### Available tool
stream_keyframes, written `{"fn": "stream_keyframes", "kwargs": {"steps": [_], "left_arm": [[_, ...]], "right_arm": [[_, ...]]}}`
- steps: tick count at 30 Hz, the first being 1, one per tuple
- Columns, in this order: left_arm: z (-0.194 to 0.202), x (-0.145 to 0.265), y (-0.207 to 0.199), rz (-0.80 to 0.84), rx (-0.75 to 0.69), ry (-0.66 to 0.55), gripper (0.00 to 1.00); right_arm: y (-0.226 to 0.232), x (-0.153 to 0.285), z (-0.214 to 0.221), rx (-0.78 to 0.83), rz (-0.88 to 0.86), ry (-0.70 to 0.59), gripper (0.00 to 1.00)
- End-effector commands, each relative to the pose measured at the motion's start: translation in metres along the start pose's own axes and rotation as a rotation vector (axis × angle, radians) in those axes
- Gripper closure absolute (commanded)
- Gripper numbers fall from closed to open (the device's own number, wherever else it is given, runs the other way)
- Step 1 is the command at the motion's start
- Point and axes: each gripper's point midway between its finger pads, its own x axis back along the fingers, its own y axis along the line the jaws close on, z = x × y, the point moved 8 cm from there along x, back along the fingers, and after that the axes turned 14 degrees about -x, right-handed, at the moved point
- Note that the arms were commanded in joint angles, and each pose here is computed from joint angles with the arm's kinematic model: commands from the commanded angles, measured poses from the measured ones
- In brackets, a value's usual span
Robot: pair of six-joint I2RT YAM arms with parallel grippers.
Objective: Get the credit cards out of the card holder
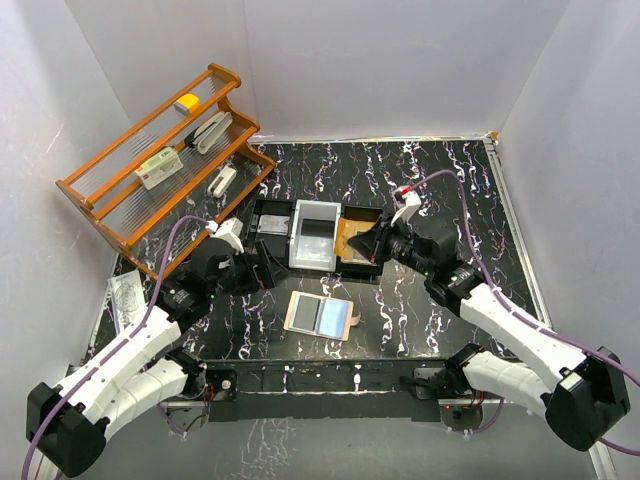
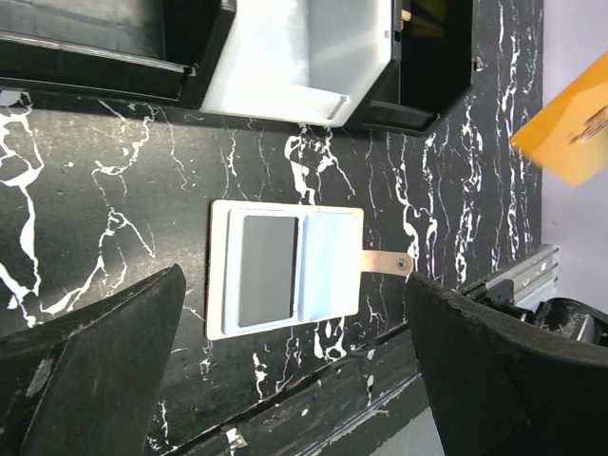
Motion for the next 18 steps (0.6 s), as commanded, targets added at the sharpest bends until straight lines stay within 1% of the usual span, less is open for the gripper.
{"fn": "stream_keyframes", "kwargs": {"steps": [1,4,6,11,14,18], "left_arm": [[-0.009,0.008,0.002,-0.048,-0.018,-0.033,0.01],[-0.008,0.007,0.003,-0.059,-0.017,-0.028,0.01],[-0.008,0.007,0.004,-0.065,-0.017,-0.023,0.01],[-0.006,0.006,0.004,-0.068,-0.019,-0.010,0.01],[-0.003,0.005,0.005,-0.068,-0.018,0.002,0.01],[-0.003,0.004,0.005,-0.060,-0.017,0.010,0.01]], "right_arm": [[0.005,0.005,-0.037,0.328,0.080,-0.118,1.00],[-0.001,0.004,-0.052,0.540,0.171,-0.139,1.00],[-0.007,0.004,-0.064,0.674,0.267,-0.131,1.00],[-0.019,-0.006,-0.081,0.964,0.430,-0.055,1.00],[-0.033,-0.020,-0.082,1.072,0.491,0.012,1.00],[-0.042,-0.042,-0.081,1.136,0.485,0.069,1.00]]}}
